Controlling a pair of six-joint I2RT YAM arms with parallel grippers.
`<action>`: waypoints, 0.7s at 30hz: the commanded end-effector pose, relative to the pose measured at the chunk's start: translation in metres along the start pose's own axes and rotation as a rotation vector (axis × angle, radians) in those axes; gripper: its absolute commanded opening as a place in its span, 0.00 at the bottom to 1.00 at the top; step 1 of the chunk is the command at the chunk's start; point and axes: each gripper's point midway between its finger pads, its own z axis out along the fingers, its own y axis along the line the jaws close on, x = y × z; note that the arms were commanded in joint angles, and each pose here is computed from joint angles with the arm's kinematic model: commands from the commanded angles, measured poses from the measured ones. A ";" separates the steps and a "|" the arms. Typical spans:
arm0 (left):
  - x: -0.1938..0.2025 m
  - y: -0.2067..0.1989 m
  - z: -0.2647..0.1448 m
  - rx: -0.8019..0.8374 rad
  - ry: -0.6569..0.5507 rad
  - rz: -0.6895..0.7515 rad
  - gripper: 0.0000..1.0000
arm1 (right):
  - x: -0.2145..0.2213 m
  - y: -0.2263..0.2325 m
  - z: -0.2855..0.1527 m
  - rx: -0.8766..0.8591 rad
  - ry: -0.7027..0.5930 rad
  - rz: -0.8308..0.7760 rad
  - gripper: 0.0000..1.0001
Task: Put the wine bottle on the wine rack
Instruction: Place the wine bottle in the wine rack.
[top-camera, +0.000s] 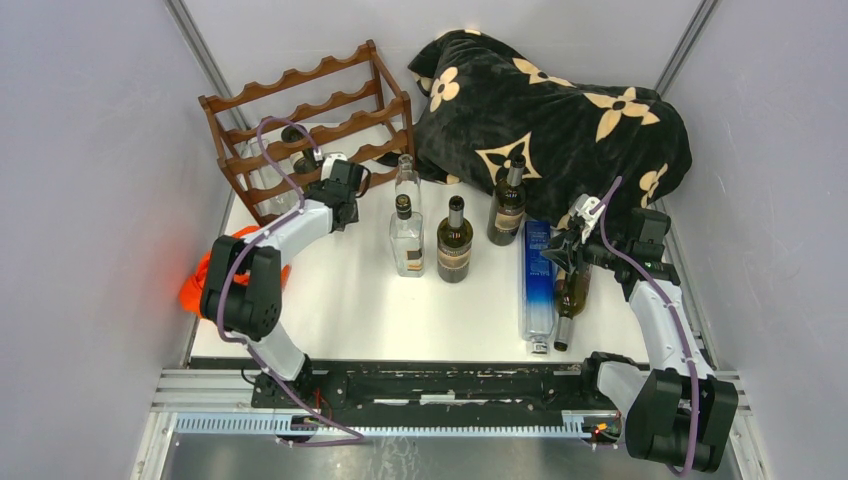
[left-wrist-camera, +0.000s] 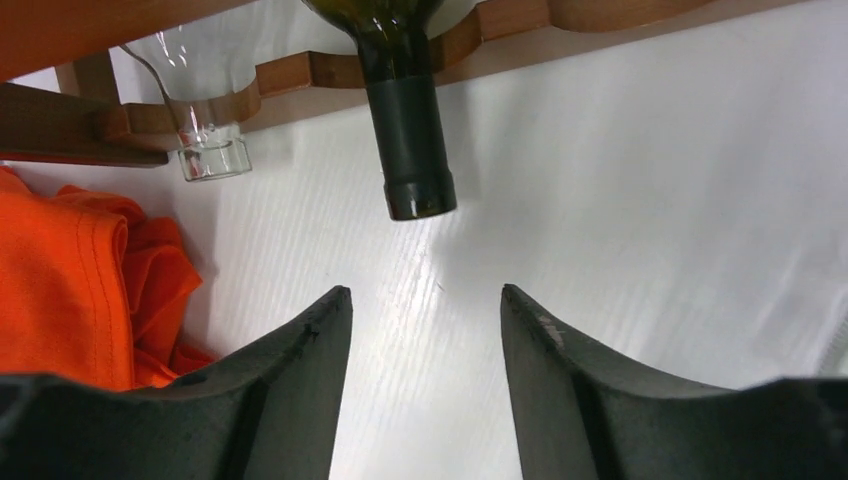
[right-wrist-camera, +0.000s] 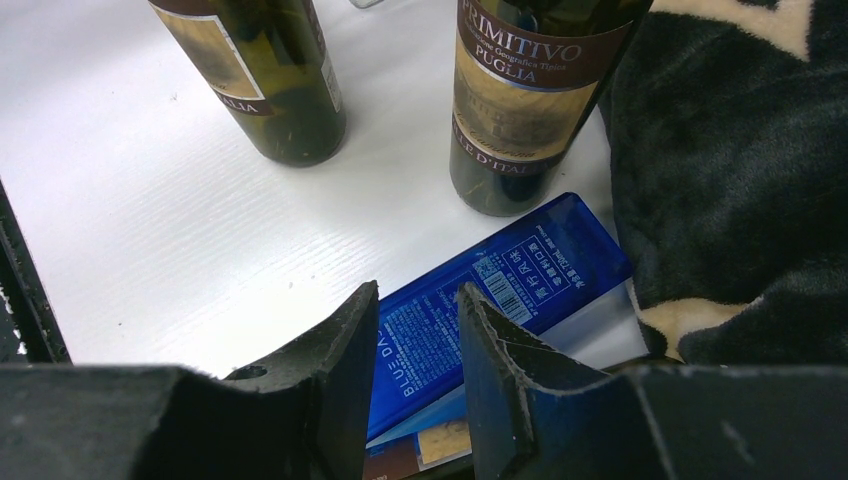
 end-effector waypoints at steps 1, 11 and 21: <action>-0.008 -0.010 -0.026 0.121 -0.023 -0.082 0.57 | -0.021 -0.007 -0.002 0.011 -0.030 -0.073 0.41; -0.058 -0.024 -0.117 0.503 -0.243 -0.053 0.56 | -0.022 -0.005 -0.002 0.007 -0.031 -0.082 0.41; -0.093 -0.028 -0.197 0.764 -0.430 -0.040 0.72 | -0.024 -0.004 -0.002 0.008 -0.034 -0.088 0.41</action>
